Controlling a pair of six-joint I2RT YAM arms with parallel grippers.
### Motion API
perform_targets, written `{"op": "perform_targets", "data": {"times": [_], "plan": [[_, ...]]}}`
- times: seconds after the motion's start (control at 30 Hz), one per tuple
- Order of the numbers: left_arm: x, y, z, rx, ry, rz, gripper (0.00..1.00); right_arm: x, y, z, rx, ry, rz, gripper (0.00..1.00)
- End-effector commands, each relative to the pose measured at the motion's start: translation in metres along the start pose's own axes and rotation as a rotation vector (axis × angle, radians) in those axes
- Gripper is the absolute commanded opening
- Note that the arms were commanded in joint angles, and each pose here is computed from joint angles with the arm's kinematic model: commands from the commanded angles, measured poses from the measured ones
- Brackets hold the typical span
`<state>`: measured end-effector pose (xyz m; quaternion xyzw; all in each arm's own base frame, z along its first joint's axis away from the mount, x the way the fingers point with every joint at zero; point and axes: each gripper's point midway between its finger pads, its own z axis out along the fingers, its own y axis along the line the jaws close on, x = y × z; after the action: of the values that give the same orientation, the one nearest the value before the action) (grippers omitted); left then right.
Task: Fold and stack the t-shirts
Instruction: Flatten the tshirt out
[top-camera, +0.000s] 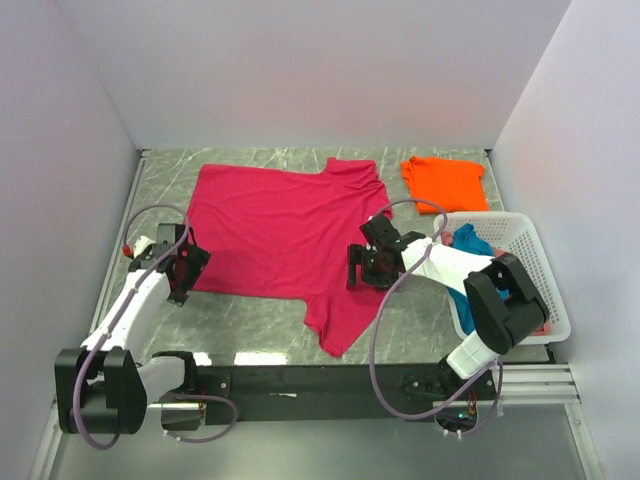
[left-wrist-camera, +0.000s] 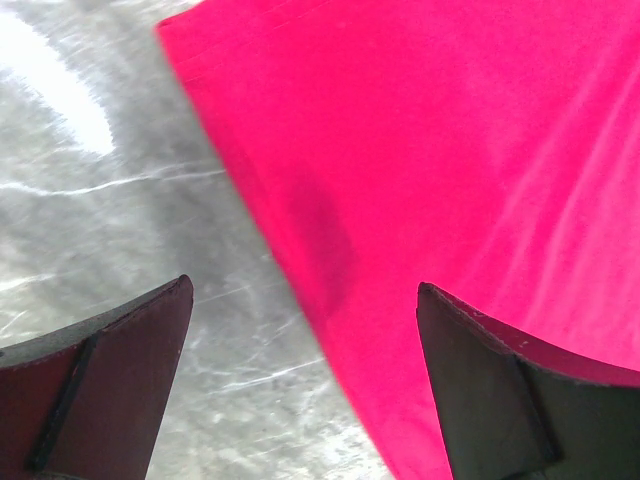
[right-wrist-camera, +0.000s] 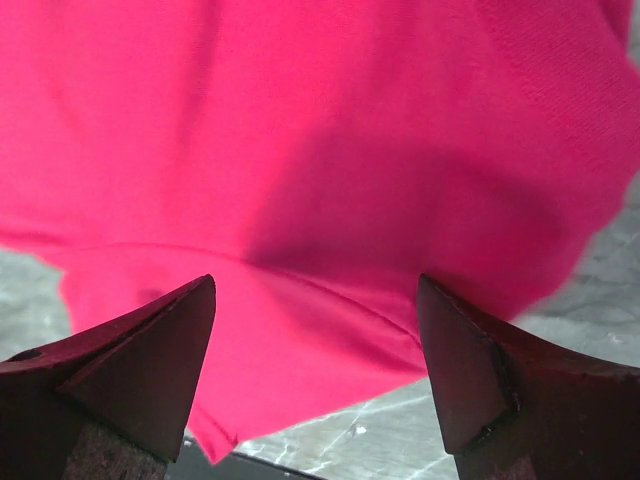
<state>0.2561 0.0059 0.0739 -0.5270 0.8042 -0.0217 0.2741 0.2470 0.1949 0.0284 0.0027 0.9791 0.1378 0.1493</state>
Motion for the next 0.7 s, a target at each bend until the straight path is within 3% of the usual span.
{"op": "perform_targets", "data": {"times": [0.0, 0.23, 0.37, 0.67], "plan": [[-0.009, 0.005, -0.005, 0.003, -0.054, -0.045, 0.99, -0.017, -0.003, 0.008, 0.015, -0.054, 0.05, 0.87], [-0.023, 0.014, -0.002, -0.027, -0.087, -0.071, 1.0, -0.028, -0.045, 0.026, 0.122, -0.026, 0.128, 0.88], [-0.017, 0.014, 0.004, -0.019, -0.024, -0.087, 0.99, -0.044, -0.069, 0.023, 0.167, -0.043, 0.144, 0.88], [-0.015, 0.034, 0.021, -0.09, -0.014, -0.105, 0.92, -0.061, -0.027, -0.02, 0.031, -0.154, -0.025, 0.88]]}}
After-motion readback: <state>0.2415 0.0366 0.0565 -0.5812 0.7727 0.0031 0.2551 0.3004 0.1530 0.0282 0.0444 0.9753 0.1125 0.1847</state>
